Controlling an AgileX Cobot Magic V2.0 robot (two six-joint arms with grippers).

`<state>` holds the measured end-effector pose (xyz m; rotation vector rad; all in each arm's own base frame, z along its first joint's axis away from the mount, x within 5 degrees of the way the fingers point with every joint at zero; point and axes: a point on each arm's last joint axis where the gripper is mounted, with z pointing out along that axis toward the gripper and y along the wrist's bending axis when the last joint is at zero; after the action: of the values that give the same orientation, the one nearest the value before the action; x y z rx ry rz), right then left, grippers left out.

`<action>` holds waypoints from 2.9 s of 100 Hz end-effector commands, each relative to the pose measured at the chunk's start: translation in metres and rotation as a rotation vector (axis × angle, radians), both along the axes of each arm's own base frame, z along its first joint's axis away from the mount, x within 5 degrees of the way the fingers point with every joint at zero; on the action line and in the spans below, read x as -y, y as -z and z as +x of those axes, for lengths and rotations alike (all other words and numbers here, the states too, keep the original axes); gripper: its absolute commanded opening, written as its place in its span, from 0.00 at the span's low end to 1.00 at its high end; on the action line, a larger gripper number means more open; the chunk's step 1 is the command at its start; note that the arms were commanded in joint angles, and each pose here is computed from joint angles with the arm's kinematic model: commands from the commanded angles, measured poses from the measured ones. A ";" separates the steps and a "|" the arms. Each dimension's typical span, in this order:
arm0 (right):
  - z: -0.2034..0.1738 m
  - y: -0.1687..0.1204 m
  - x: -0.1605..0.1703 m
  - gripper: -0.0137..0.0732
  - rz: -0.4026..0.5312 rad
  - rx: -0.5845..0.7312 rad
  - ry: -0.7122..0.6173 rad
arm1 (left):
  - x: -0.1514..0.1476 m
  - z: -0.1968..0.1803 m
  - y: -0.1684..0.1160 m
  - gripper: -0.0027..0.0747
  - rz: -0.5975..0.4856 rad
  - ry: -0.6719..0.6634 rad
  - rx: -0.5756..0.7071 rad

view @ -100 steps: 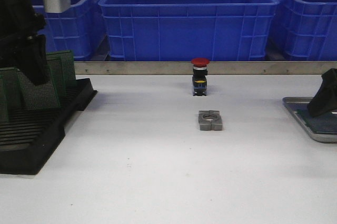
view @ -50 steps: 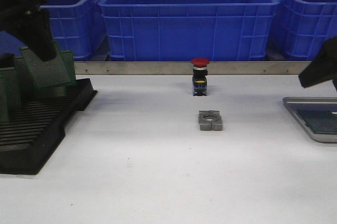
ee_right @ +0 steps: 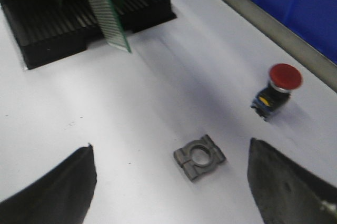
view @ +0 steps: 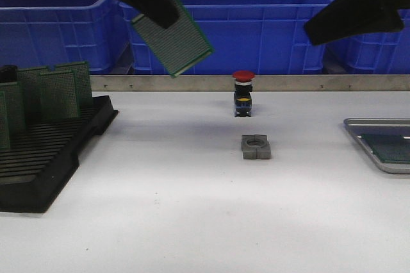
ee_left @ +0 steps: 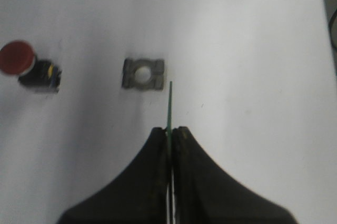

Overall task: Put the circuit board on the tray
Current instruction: 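Pass the second board from the left gripper to the right gripper, then lower the second board into the steel tray with the right gripper and release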

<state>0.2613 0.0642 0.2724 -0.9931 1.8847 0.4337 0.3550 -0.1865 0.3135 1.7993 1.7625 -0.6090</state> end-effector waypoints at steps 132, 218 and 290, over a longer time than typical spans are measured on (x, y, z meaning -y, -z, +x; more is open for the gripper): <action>0.001 0.008 -0.047 0.08 0.170 -0.179 0.015 | 0.037 -0.033 -0.037 0.75 -0.126 0.094 0.032; 0.027 0.093 0.130 0.70 0.278 -0.467 0.916 | 0.013 -0.020 -0.037 0.75 -0.120 0.035 0.024; -0.008 -0.002 0.093 0.09 0.261 -0.167 0.670 | -0.055 -0.011 -0.064 0.01 -0.143 -0.365 -0.138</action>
<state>0.2587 -0.0414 0.2458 -0.0581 2.2071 0.3336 0.3608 -0.1426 0.3408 1.3973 2.0544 -0.6559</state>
